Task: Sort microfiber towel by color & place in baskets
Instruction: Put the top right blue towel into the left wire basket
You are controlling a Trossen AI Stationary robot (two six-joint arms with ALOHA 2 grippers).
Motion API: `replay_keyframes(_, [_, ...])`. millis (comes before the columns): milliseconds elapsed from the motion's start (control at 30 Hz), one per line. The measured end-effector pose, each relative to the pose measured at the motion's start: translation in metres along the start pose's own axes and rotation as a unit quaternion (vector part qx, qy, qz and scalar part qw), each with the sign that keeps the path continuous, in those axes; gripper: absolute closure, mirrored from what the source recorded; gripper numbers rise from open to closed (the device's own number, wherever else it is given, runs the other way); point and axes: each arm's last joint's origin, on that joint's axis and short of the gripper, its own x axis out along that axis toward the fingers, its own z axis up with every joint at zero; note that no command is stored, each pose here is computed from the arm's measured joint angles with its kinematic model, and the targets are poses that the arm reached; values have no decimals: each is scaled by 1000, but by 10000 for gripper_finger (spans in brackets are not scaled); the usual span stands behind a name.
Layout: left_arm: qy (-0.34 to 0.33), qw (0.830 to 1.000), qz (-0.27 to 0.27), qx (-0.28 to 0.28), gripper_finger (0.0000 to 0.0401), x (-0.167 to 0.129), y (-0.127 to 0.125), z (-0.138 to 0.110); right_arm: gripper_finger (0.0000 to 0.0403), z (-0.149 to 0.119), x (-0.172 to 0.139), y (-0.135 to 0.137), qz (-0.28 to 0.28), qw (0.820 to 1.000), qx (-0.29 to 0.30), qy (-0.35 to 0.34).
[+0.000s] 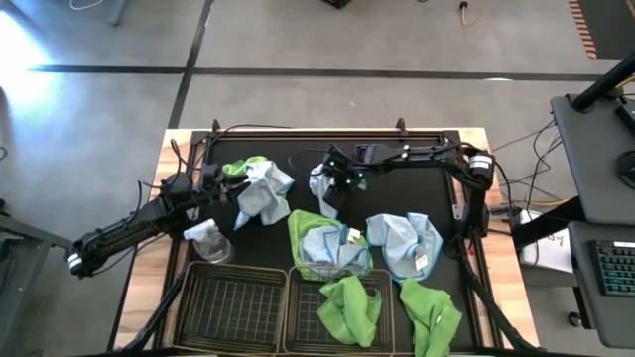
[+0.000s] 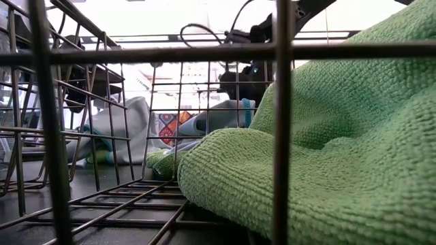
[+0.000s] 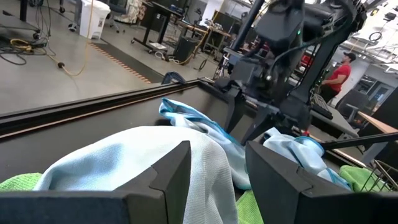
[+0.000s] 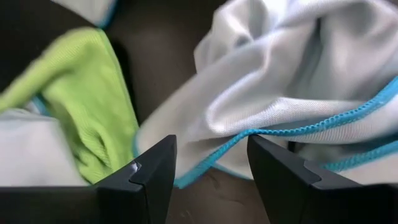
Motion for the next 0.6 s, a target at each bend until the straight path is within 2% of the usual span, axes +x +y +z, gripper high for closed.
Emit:
replay_keyframes(200, [0,1000,0,0,262,0,0,0,211,5,-2,2,6,1000,-5,-28])
replay_keyframes(600, [0,1000,0,0,262,0,0,0,211,0,15,-2,-1,1000,-10,2])
